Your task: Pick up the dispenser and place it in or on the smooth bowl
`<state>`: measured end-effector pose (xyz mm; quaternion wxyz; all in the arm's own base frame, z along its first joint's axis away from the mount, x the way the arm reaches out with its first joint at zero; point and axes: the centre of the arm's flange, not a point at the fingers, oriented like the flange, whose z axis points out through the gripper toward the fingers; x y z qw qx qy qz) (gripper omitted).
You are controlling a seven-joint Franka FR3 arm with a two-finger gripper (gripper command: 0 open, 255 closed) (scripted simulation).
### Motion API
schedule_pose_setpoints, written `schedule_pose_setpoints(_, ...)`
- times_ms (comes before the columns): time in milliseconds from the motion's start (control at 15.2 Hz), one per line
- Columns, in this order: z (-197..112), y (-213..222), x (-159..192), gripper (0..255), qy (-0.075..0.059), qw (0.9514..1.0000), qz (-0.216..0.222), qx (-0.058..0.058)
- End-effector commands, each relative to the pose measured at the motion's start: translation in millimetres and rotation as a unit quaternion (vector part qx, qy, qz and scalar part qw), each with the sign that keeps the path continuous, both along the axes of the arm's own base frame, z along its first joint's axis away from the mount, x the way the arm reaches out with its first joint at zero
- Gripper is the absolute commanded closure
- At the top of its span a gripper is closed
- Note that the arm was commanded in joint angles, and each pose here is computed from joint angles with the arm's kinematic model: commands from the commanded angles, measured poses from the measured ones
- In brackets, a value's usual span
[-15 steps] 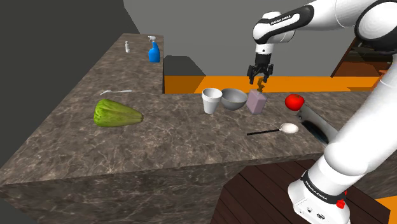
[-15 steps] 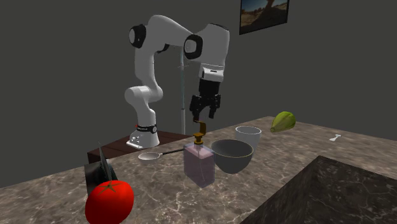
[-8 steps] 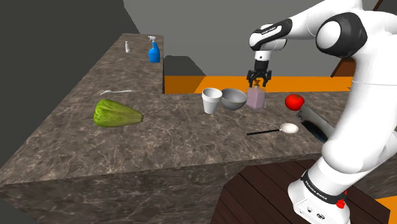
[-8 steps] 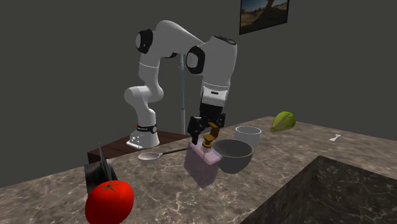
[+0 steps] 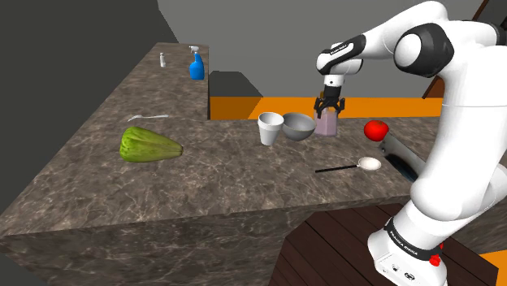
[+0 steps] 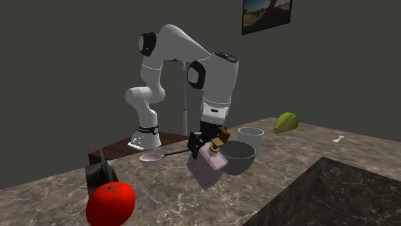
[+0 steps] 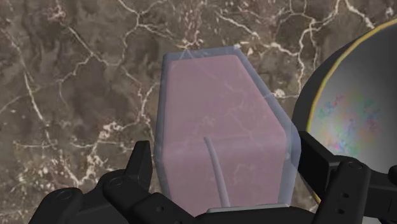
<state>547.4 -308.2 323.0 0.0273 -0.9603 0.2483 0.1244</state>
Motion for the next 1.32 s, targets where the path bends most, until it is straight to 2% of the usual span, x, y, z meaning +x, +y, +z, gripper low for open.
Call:
schedule_pose_setpoints(0, -8, 1, -3, 0, 0.0, 1.0, 0.0, 0.0)
schedule_pose_setpoints(462, -8, 1, -3, 0, 0.0, 1.0, 0.0, 0.0)
schedule_pose_setpoints(528, -8, 1, -3, 255, 0.0, 1.0, 0.0, 0.0)
schedule_pose_setpoints(1056, -9, 1, -3, 255, 0.0, 1.0, 0.0, 0.0)
schedule_pose_setpoints(1254, 3, 1, -3, 255, 0.0, 1.0, 0.0, 0.0)
